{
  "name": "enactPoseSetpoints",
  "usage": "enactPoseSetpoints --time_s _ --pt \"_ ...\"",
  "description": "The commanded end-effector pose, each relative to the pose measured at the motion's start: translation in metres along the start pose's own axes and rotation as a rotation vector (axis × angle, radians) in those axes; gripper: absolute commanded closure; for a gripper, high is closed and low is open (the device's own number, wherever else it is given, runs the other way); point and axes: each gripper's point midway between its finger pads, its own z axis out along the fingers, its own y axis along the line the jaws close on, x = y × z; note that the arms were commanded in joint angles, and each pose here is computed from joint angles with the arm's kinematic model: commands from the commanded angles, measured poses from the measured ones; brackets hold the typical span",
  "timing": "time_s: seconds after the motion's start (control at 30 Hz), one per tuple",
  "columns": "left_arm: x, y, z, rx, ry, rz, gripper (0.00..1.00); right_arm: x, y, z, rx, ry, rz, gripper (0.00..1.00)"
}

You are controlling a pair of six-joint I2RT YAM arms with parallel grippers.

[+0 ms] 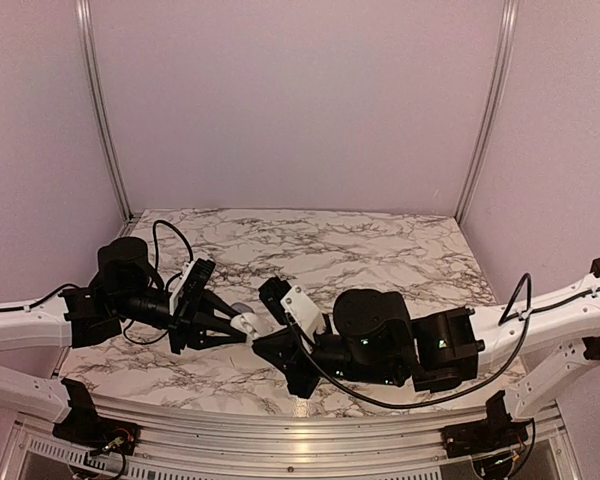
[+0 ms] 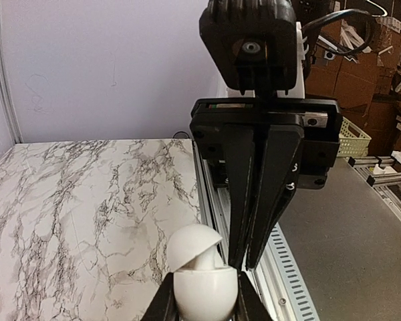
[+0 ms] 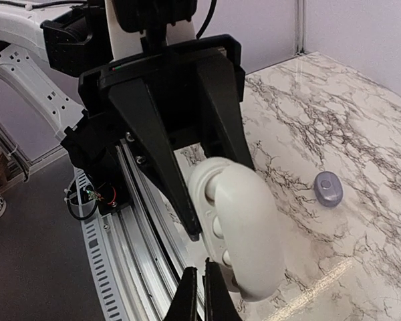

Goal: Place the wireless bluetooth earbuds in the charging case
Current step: Adjust the left earbud in the left side groove of the charging case.

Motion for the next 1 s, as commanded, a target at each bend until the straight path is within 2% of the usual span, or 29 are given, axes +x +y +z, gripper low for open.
enactPoseSetpoints --time_s 0.0,0.33,0.97 --pt "-0.009 -0.007 0.001 0.047 -0.028 0.04 1.0 -0.036 -0.002 -0.008 0.029 -0.08 0.004 0.97" --pt "-0.009 -0.009 0.001 0.061 -0.027 0.039 1.0 -0.038 -0.02 -0.016 0.115 -0.083 0.003 0.97" --pt "-0.006 -0.011 0.005 0.098 -0.019 0.029 1.0 -0.051 -0.005 -0.014 0.043 -0.099 -0.034 0.94"
